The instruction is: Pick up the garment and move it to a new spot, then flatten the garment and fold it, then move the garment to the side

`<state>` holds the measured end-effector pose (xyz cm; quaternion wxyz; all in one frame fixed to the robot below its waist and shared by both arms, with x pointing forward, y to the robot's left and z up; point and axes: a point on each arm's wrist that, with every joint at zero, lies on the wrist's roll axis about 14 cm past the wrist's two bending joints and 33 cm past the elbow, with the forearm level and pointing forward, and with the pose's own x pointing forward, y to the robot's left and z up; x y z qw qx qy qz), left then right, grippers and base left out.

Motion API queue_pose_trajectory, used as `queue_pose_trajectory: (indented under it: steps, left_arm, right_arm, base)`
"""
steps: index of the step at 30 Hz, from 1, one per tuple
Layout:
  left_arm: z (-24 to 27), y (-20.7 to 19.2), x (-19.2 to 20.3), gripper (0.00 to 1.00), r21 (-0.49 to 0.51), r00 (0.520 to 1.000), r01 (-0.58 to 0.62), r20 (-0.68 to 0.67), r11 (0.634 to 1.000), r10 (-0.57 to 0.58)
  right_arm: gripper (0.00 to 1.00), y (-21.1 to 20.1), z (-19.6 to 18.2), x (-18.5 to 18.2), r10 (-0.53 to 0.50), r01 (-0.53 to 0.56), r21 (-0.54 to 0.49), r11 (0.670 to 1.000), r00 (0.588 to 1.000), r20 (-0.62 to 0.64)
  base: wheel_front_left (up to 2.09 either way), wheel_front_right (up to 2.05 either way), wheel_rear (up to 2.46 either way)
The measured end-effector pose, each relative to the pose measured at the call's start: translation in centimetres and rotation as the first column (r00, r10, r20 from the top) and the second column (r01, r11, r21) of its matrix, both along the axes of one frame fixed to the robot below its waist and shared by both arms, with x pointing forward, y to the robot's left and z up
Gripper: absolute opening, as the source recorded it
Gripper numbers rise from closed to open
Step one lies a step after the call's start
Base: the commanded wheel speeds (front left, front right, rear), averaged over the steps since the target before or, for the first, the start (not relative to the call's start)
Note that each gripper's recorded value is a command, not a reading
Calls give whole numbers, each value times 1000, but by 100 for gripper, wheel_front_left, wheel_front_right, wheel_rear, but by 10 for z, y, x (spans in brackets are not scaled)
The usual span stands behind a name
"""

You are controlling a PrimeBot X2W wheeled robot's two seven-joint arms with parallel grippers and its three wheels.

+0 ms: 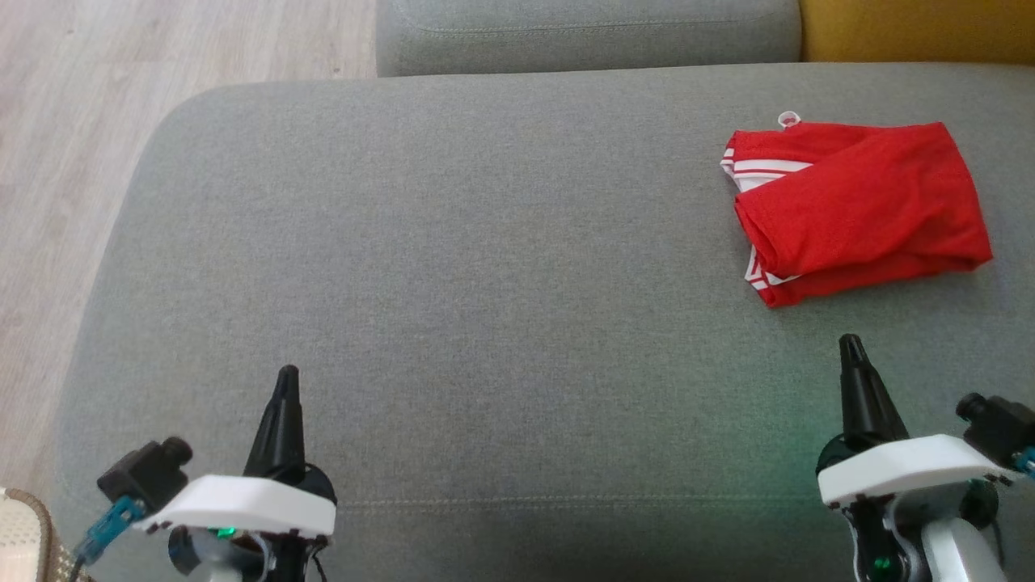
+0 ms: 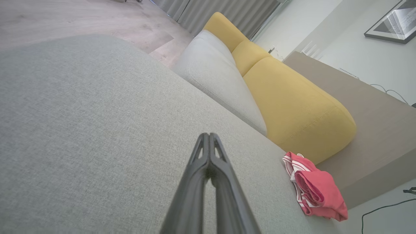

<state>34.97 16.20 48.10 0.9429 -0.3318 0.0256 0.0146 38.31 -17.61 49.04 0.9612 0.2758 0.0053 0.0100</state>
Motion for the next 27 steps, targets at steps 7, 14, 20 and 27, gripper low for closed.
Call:
queue_pose_trajectory:
  steps: [7,14,20,27]
  left_arm:
    - [-4,4,0,0,-66,1000,-14,-23,998,13]
    - [-4,6,3,0,-133,999,-19,-29,991,15]
    - [-4,6,6,0,-190,999,-19,-34,982,13]
    - [-9,9,5,0,-258,998,-30,-55,966,16]
  right_arm:
    - [0,-3,-3,-1,-12,14,75,997,1000,-20]
    - [0,-7,-5,-2,-23,29,150,988,999,-38]
    - [0,-9,-7,-3,-29,39,213,976,998,-51]
    - [0,-12,-9,-4,-37,54,287,956,997,-64]
  base:
    - [0,0,0]
    - [0,0,0]
    - [0,0,0]
    - [0,0,0]
